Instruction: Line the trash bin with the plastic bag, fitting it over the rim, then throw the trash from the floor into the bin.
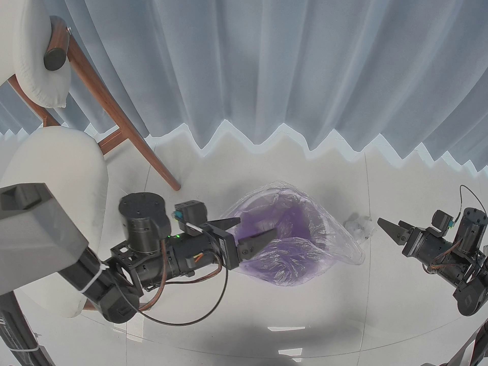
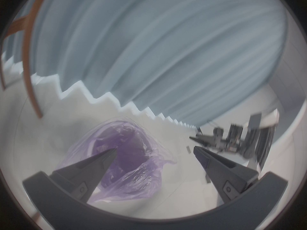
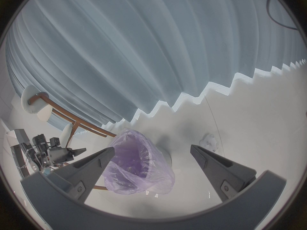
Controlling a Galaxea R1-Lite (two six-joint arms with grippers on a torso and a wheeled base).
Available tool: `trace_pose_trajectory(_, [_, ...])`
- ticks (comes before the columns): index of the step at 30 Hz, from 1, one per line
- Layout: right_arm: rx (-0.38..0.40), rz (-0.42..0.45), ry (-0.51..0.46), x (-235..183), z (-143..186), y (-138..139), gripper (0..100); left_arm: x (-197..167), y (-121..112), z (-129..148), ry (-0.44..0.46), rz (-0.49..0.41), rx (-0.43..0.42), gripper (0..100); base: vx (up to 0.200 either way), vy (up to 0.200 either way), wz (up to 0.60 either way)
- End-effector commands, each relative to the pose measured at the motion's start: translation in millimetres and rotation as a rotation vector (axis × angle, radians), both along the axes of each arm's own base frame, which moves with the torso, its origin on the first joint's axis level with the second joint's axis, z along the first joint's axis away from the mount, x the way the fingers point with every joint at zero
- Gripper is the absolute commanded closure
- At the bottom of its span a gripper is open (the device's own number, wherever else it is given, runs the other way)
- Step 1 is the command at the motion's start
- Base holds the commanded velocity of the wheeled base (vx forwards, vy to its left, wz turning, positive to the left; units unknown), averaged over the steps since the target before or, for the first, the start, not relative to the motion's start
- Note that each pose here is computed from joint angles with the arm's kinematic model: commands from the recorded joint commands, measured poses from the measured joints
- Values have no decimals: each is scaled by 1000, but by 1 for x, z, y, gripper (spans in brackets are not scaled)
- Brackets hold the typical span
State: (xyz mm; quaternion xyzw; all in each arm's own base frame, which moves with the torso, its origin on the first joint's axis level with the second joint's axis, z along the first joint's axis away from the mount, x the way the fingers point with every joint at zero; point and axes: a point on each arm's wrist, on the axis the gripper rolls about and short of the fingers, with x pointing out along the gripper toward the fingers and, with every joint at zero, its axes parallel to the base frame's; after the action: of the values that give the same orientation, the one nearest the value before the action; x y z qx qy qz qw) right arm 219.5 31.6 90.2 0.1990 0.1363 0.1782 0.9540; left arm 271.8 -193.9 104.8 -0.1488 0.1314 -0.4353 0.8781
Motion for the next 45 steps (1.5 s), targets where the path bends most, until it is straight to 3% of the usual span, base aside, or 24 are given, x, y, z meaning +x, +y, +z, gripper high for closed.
trace_pose_trajectory(1, [23,-10,-12,-16,7,-2,0,22,-25,-48,-43,-134,138,0,0,0,0])
trace_pose_trajectory(10, [34,10,19,-21,3,2,0,34,-37,-68,-50,-146,164,0,0,0,0])
trace_pose_trajectory(11, [33,10,21,-21,3,2,0,32,-39,-69,-46,-153,167,100,0,0,0])
trace_pose_trajectory(20, [32,33,29,-22,2,7,0,4,-58,-76,-28,-239,187,100,0,0,0])
trace_pose_trajectory(24, [33,32,29,-22,2,7,0,-34,-51,-84,26,-313,255,100,0,0,0])
trace_pose_trajectory(32, [24,36,95,-25,-9,7,0,-67,-25,-114,105,-389,389,100,0,0,0])
trace_pose_trajectory(37, [-48,54,247,-18,-42,16,0,-63,-29,-146,77,-384,384,100,0,0,0])
trace_pose_trajectory(41, [-120,61,256,-6,-54,18,0,-66,-33,-167,81,-395,392,100,0,0,0])
trace_pose_trajectory(45, [-141,84,259,4,-62,22,0,-69,-35,-173,95,-402,398,100,0,0,0])
